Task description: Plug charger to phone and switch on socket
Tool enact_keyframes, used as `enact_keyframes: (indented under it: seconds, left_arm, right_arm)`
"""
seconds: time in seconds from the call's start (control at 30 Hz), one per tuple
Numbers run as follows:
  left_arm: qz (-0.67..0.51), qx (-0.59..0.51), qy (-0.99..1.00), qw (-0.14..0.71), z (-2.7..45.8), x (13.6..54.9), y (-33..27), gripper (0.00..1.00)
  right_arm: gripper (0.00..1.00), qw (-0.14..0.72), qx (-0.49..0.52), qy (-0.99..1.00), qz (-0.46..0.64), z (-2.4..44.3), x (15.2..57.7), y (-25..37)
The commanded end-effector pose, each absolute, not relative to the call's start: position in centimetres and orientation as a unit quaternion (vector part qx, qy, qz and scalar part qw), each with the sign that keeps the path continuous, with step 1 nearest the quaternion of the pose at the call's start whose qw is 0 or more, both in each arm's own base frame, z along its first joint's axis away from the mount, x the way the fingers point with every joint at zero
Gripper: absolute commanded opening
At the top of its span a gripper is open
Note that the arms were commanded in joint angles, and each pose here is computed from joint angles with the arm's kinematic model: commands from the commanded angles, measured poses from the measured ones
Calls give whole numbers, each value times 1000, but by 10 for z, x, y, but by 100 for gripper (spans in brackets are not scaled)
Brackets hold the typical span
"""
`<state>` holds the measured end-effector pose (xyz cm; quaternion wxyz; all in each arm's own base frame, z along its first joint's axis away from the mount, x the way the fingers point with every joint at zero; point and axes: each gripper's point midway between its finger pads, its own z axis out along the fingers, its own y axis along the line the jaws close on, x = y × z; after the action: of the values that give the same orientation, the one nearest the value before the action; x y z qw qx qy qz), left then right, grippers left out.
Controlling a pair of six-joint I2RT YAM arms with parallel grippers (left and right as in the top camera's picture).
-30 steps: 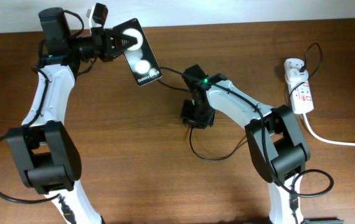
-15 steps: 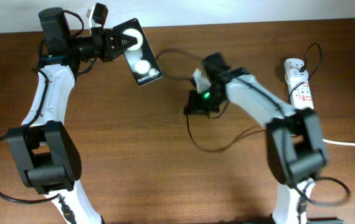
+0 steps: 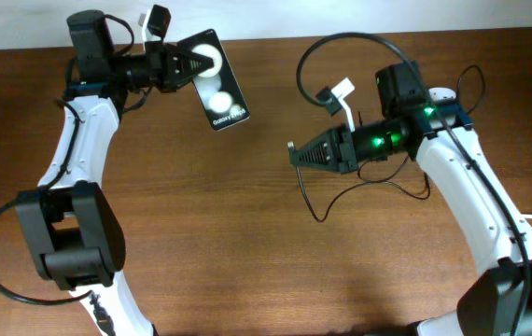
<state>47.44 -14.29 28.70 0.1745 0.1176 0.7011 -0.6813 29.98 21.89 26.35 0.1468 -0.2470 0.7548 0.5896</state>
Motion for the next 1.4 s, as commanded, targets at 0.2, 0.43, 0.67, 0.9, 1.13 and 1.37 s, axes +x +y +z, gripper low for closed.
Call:
enact_keyframes:
  seconds: [0.2,0.43,0.67,0.9,1.13,1.37]
  left_arm:
    - [-694,170,686,139,292,453,-191,0]
    - [-695,175,685,134,292,450,-198,0]
    - [-696,170,686,129,292,450,-198,0]
    - [-698,157,689,116,292,450,-198,0]
    - [-699,151,690,110,291,449,-198,0]
    - [-700,143,692,102,291,449,-198,0]
  right_arm:
    - [4,156,-209,772,580,239,325,249]
    - [4,152,-212,761,594,248,325,271]
    - [4,140,-208,764,595,235,327,272]
    - [4,145,-210,766,590,234,328,271]
    - [4,144,-210,766,591,234,328,271]
    - [4,145,-210,766,590,234,328,271]
